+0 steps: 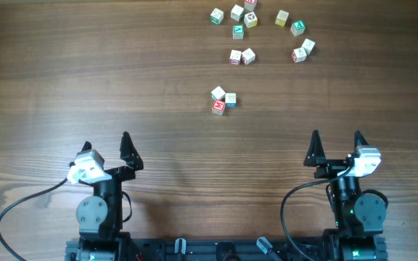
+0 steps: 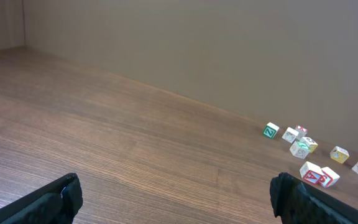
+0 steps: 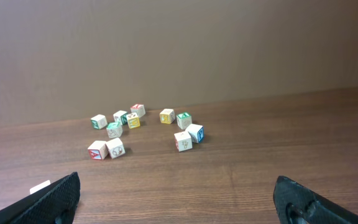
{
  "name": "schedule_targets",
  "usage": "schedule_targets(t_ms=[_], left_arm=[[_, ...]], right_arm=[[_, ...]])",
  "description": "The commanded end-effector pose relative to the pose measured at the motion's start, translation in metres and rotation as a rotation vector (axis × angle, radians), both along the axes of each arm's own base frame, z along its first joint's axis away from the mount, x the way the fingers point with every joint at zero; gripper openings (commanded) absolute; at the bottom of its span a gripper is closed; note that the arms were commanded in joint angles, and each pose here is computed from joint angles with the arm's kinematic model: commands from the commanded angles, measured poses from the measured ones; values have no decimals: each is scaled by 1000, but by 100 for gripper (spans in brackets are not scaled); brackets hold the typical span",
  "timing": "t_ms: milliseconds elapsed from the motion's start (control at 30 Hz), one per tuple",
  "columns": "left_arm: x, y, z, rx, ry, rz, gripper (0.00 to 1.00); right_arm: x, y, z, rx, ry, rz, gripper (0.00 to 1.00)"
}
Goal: Form a circle
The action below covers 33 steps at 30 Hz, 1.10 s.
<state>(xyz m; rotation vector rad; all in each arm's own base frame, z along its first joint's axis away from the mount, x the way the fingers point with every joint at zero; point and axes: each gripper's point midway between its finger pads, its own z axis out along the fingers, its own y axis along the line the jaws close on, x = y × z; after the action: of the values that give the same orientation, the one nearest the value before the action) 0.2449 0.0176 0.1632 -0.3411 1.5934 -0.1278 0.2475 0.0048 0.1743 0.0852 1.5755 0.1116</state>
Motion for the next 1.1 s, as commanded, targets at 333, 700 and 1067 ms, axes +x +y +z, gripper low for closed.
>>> schedule_targets(t_ms=[333,700,1067], left_arm=[[0,-6,-1,20,-3,-30,100],[0,-8,-1,20,-3,-35,100],[0,-8,-1,20,-3,-35,100]], right_arm=[[-1,1,3,-13,-15,7,100],[-1,1,3,-13,-15,7,100],[-1,1,3,-13,-15,7,100]])
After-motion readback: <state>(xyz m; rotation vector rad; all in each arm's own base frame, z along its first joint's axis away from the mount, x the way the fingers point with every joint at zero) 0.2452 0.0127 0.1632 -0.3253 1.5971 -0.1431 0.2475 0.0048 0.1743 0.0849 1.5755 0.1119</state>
